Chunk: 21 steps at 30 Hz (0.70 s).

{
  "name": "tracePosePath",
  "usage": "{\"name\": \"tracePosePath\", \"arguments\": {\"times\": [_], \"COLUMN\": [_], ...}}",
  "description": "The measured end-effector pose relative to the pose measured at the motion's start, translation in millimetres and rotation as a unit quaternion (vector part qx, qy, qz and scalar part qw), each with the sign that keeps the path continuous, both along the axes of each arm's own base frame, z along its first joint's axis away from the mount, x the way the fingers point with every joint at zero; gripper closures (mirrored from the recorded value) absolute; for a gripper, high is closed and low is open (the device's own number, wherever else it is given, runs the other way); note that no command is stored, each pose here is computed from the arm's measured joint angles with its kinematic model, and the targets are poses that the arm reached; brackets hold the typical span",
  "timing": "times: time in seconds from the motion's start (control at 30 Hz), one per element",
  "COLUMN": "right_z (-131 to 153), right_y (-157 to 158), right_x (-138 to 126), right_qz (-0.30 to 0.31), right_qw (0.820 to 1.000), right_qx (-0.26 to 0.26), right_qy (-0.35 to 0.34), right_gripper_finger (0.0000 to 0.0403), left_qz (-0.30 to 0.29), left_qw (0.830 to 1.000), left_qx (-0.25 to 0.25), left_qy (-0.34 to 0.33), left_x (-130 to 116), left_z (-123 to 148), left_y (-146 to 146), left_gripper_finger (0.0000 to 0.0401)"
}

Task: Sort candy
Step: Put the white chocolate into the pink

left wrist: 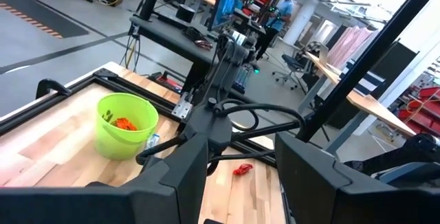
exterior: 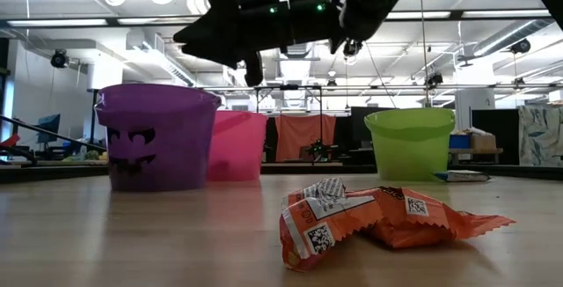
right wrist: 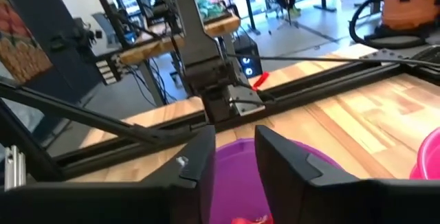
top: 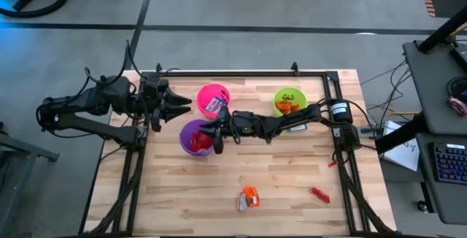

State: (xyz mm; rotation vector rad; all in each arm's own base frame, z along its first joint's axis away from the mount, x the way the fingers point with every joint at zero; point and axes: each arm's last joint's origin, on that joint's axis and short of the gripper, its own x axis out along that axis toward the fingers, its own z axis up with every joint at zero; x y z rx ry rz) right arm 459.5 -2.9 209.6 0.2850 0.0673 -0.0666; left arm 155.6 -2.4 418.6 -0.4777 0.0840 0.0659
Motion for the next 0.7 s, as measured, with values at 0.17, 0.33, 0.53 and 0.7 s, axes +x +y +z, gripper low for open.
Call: {"name": "tracePosePath", "arguments": {"times": [0.17, 0.33, 0.53, 0.7], "right_z": [5.8, 20.9, 55.6, 82.7], "right_y": [0.0, 0.2, 0.3, 0.3], "right_x": [4.5, 3.1, -21.5, -52.4], "right_qz": [0.0, 0.003, 0.0, -0.015], "right_qw": [1.0, 1.0, 0.997, 0.985], "right_qx": [0.0, 0.004, 0.025, 0.07], "right_qy": [0.019, 0.008, 0.075, 0.155], "right_gripper_finger": [0.0275, 0.025, 0.0231, 0.0225], "left_qz": [0.001, 0.012, 0.014, 0.014], "left_qw": [1.0, 1.0, 0.998, 0.995], "left_qx": [0.0, 0.002, 0.0, 0.001], "left_qy": [0.005, 0.028, 0.064, 0.099], "left_x": [0.6, 0.0, 1.9, 9.7], "left_z": [-1.0, -5.5, -12.7, -20.8], "left_y": [0.0, 0.7, 0.7, 0.5], "left_gripper_finger": [0.0247, 0.0247, 0.0247, 0.0247]}}
